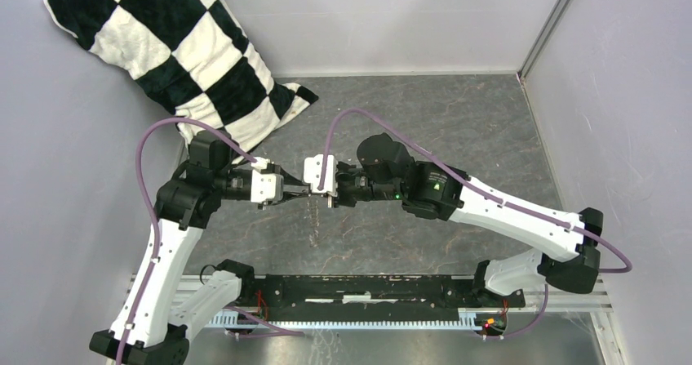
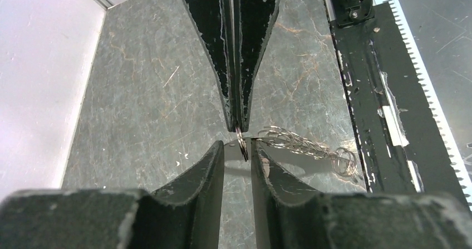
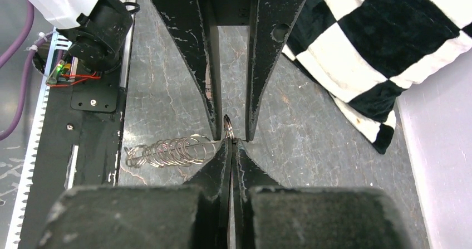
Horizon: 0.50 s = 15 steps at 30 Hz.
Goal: Put the keys on the keyring
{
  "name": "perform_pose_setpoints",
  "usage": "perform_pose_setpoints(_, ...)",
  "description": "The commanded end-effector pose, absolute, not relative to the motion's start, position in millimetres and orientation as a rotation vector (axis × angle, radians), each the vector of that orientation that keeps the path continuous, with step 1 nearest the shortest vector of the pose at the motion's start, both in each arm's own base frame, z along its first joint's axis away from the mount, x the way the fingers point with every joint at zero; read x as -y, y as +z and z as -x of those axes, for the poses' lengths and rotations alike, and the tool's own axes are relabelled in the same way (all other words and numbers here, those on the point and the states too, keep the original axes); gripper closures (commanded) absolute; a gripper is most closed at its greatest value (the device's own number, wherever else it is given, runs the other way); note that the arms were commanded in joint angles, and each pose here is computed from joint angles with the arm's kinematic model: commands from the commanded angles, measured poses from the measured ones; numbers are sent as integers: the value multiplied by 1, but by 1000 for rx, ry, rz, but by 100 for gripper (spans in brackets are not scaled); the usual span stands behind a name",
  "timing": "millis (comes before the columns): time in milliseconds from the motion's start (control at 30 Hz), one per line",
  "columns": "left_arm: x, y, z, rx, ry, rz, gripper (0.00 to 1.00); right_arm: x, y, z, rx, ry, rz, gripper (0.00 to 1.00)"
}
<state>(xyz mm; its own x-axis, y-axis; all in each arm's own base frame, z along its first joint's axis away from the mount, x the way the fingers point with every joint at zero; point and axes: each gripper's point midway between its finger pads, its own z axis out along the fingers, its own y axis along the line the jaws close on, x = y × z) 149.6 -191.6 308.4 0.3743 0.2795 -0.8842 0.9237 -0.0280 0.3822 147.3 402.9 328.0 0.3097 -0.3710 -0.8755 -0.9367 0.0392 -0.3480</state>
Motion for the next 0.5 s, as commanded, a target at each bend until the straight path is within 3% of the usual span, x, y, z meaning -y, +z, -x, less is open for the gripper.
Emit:
perform_pose_setpoints(0,193,329,-152,-1032,-678,-1557,70,-407,350,-145,-1189,684,1519,99)
perform_pose_setpoints(167,192,332,-148,-1013,-664,-1556,74,-407,349,-145,-1189,681,1527,99)
perform_pose_setpoints(467,192,328,-148,-1008,-667,-1563,98,-410,357,-145,-1185,678,1522,99)
